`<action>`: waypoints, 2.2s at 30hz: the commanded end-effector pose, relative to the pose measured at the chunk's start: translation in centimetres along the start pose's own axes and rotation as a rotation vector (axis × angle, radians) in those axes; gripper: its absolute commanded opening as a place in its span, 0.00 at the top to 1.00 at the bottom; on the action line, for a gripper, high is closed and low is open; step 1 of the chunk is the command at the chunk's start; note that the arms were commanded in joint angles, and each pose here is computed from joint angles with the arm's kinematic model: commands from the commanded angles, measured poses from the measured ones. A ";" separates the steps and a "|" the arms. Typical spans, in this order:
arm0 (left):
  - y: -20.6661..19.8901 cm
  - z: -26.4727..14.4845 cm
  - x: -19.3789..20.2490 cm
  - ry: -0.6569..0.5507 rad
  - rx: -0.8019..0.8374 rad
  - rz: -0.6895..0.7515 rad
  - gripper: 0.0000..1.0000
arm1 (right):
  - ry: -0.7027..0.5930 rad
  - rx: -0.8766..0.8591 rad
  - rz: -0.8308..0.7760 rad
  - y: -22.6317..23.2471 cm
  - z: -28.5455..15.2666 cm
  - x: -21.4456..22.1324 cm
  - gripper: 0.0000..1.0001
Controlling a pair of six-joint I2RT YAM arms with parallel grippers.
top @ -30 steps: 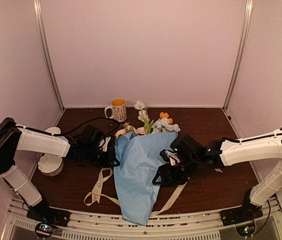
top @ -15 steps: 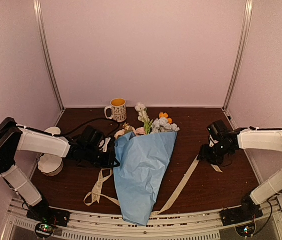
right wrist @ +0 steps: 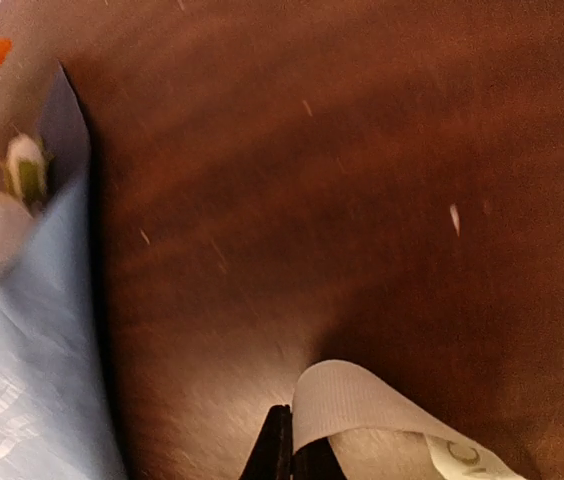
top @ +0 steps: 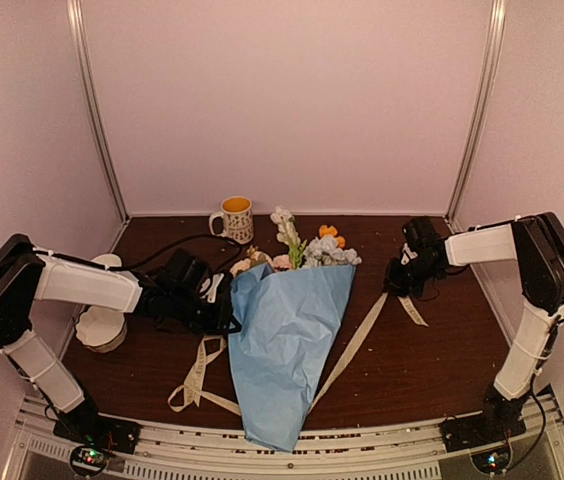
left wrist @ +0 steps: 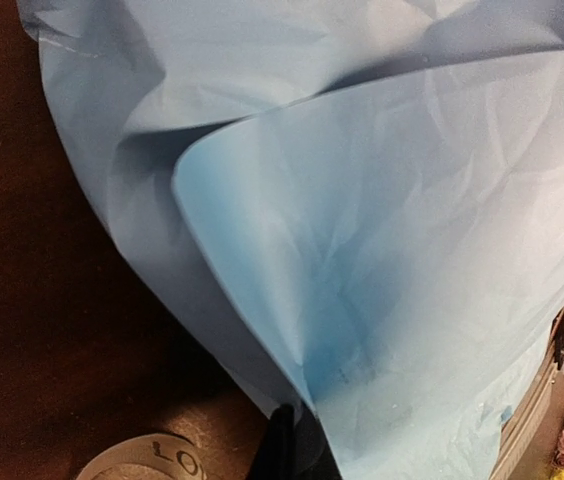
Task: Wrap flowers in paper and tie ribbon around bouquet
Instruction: Pick up the right side of the ribbon from the center of the board, then place the right side of the ribbon on the folded bouquet.
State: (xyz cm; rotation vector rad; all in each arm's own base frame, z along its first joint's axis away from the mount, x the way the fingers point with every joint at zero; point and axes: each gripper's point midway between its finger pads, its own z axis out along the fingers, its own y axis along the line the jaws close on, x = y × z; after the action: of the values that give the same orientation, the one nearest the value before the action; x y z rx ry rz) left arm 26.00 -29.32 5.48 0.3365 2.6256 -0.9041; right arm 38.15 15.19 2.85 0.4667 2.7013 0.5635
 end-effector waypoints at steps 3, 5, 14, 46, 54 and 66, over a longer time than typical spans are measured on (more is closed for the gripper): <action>-1.5 -0.1 -1.9 -0.036 0.024 0.046 1.00 | -0.257 -0.126 0.036 6.9 -3.9 -10.9 1.00; -1.5 0.0 -2.1 -0.036 0.023 0.048 1.00 | -0.348 -0.136 0.044 8.2 -6.0 -13.5 1.00; -1.7 0.4 -2.3 -0.024 0.027 0.058 1.00 | -0.665 -0.139 0.007 10.9 -18.9 -19.4 1.00; -1.9 -1.1 -3.0 -0.051 -0.006 0.083 0.68 | 0.097 -0.458 -0.740 24.5 -2.2 21.3 1.00; 0.1 -8.4 -2.3 -0.140 -0.200 0.135 0.36 | 0.131 -0.418 -0.701 23.3 -0.4 21.6 1.00; 8.7 -6.9 2.3 -0.015 -0.434 0.044 0.55 | 0.142 -0.424 -0.698 23.3 -0.3 21.8 1.00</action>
State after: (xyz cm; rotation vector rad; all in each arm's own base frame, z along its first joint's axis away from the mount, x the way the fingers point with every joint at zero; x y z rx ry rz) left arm 24.40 -18.23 6.29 0.2516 2.6803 -0.3582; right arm 23.54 43.19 6.92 -0.6446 2.5403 0.9219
